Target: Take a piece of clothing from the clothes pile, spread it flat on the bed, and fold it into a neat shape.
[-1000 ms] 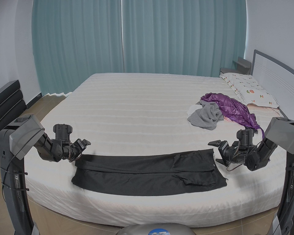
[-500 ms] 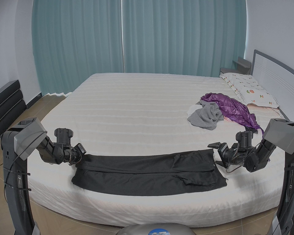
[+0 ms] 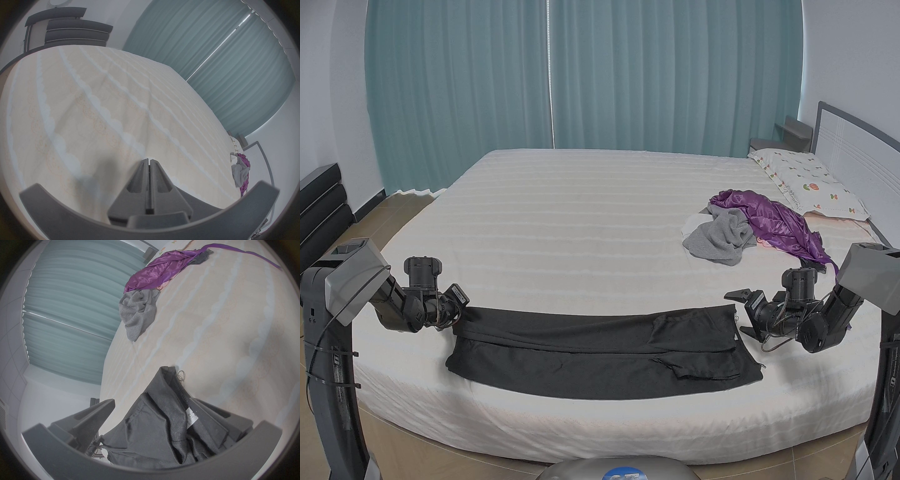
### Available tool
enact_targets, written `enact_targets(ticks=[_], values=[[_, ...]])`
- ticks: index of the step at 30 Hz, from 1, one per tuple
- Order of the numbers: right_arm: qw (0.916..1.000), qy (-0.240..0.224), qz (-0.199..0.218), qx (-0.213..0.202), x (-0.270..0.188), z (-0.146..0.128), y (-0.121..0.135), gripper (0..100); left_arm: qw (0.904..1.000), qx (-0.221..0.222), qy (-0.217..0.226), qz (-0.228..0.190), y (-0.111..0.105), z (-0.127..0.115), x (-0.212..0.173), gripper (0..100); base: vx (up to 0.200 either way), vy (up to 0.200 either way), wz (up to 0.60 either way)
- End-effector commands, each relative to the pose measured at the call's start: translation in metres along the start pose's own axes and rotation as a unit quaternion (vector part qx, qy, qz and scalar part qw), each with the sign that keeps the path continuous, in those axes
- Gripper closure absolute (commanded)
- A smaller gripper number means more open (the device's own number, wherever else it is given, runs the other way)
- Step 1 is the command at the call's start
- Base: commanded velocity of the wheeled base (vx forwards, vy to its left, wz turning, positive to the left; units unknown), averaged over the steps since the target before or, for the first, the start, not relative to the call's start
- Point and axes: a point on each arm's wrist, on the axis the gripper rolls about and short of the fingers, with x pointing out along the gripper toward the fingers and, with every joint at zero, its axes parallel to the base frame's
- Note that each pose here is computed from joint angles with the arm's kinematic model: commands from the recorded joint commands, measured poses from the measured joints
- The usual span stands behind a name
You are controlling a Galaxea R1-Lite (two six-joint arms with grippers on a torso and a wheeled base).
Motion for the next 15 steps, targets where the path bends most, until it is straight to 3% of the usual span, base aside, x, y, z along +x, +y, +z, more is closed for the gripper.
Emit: enact_targets(ticks=[1,2,3,6,10,12,15], values=[[1.0,0.0,0.0,0.0,-0.001,-0.002,-0.002,0,1.0,-0.002,0.003,0.001,0.002,-0.002,0.003,100,0.0,0.0,0.0],[1.0,0.0,0.002,-0.001,-0.001,-0.002,-0.002,0,1.0,-0.003,0.005,0.002,0.003,-0.003,0.003,100,0.0,0.0,0.0],[1.0,-0.001,0.002,-0.001,-0.001,-0.002,-0.003,0,1.0,-0.003,0.006,0.002,0.003,-0.003,0.003,0,0.0,0.0,0.0],[1.0,-0.001,0.002,0.005,-0.003,-0.003,-0.002,0,1.0,-0.005,0.007,0.004,0.005,-0.004,0.006,0,0.0,0.0,0.0],[0.9996,-0.005,0.004,0.027,-0.013,-0.002,0.001,0,0.9988,-0.048,-0.004,0.004,0.01,0.008,-0.001,0,0.0,0.0,0.0],[0.9992,-0.011,0.006,0.039,-0.021,0.001,0.004,0,0.9969,-0.076,-0.016,-0.008,0.002,0.019,-0.018,0,0.0,0.0,0.0],[0.999,-0.012,0.007,0.042,-0.024,0.001,0.005,0,0.9962,-0.082,-0.024,-0.016,-0.005,0.023,-0.039,0,0.0,0.0,0.0]])
